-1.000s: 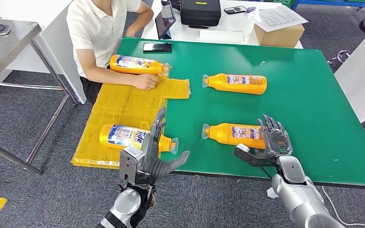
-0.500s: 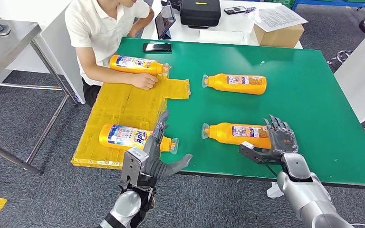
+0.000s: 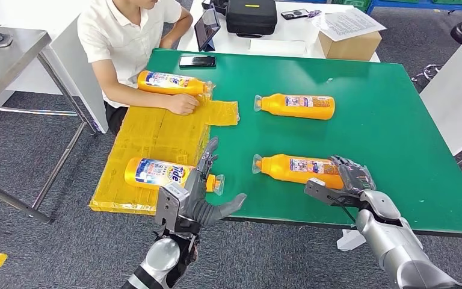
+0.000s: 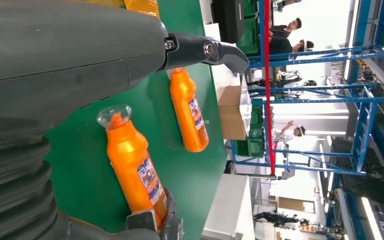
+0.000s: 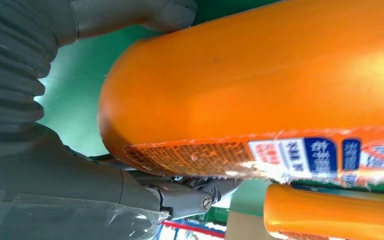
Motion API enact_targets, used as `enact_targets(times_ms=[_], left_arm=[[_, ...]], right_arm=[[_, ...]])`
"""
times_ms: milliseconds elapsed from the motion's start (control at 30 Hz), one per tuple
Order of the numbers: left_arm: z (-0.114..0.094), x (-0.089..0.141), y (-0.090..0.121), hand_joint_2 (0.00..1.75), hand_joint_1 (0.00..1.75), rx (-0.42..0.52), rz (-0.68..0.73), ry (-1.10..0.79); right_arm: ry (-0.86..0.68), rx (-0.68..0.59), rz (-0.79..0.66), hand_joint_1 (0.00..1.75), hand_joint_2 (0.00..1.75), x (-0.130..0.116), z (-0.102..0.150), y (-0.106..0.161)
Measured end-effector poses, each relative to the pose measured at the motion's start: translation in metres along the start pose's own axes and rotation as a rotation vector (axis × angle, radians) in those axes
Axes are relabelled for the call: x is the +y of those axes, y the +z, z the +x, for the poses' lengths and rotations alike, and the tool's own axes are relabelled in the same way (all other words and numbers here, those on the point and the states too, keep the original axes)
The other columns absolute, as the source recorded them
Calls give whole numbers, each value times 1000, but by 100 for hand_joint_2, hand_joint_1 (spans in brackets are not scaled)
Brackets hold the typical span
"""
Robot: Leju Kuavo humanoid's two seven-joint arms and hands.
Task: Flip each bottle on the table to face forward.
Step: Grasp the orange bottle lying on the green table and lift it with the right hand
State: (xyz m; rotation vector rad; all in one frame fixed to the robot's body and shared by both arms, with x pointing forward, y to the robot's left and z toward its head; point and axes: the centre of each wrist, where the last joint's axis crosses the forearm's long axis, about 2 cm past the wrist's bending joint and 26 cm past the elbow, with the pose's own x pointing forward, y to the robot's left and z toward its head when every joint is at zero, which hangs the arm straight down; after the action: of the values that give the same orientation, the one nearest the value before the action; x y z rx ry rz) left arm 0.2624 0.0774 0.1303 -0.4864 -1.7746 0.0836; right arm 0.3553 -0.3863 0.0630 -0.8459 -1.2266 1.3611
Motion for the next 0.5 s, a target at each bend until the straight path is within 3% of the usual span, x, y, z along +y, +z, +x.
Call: enact_targets(times_ms=[367, 500], left_arm=[[2, -2, -4, 175, 0, -25, -12, 3], [2, -1, -3, 175, 0, -96, 38, -40]], right_arm=[[-35, -39, -10, 175, 175, 3, -2, 2], [-91, -66, -31, 175, 175, 8, -2, 5]])
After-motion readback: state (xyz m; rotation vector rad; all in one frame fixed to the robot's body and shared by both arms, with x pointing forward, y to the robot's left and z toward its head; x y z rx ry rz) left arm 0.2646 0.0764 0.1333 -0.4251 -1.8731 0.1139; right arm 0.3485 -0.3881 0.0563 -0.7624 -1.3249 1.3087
